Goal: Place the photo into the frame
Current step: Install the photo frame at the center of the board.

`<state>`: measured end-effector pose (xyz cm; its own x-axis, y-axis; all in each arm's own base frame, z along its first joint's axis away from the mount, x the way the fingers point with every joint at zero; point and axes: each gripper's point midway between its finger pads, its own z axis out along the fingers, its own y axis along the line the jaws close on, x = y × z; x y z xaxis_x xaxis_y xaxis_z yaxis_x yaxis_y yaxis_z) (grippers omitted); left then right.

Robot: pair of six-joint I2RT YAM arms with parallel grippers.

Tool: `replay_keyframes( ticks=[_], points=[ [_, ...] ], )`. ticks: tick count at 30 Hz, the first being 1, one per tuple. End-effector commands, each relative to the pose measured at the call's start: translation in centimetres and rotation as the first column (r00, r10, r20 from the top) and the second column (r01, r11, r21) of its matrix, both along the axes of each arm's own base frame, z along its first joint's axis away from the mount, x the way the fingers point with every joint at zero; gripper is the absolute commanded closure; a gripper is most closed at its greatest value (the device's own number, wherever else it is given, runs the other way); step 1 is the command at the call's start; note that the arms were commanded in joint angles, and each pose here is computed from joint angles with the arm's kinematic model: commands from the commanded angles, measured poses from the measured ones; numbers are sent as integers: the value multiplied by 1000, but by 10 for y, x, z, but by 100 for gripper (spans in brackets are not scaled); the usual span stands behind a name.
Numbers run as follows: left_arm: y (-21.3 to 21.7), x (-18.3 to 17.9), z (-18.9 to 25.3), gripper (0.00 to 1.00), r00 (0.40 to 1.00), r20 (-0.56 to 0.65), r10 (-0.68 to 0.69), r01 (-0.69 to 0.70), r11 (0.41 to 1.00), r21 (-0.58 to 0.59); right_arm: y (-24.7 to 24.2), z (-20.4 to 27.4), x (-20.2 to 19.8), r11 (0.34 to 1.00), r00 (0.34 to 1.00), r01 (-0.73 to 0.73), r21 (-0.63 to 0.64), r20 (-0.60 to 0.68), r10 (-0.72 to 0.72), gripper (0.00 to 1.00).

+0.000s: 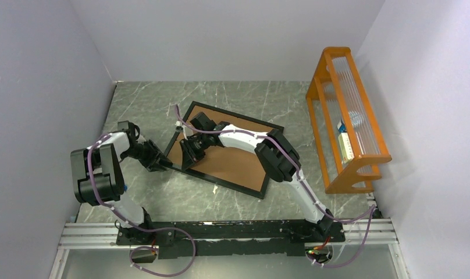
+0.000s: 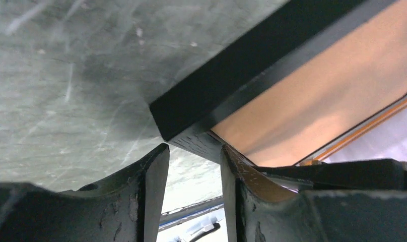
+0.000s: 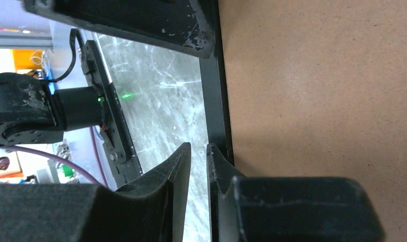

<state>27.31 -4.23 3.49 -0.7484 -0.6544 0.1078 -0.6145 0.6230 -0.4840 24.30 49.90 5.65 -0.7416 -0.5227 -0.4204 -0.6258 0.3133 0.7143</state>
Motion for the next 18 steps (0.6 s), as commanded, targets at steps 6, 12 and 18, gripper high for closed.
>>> replay_keyframes(
  ticks=[6,12,18],
  points=[
    [14,-3,-17,57,998,-62,-3,8,997,74,-5,-13,19,996,998,55,-68,28,-54,80],
    [16,-8,-23,62,995,-95,-3,11,996,88,-12,-28,38,990,995,101,-97,19,-100,81],
    [18,-10,-24,65,994,-111,-6,18,995,102,-23,-42,48,986,994,112,-124,-5,-113,81]
  ],
)
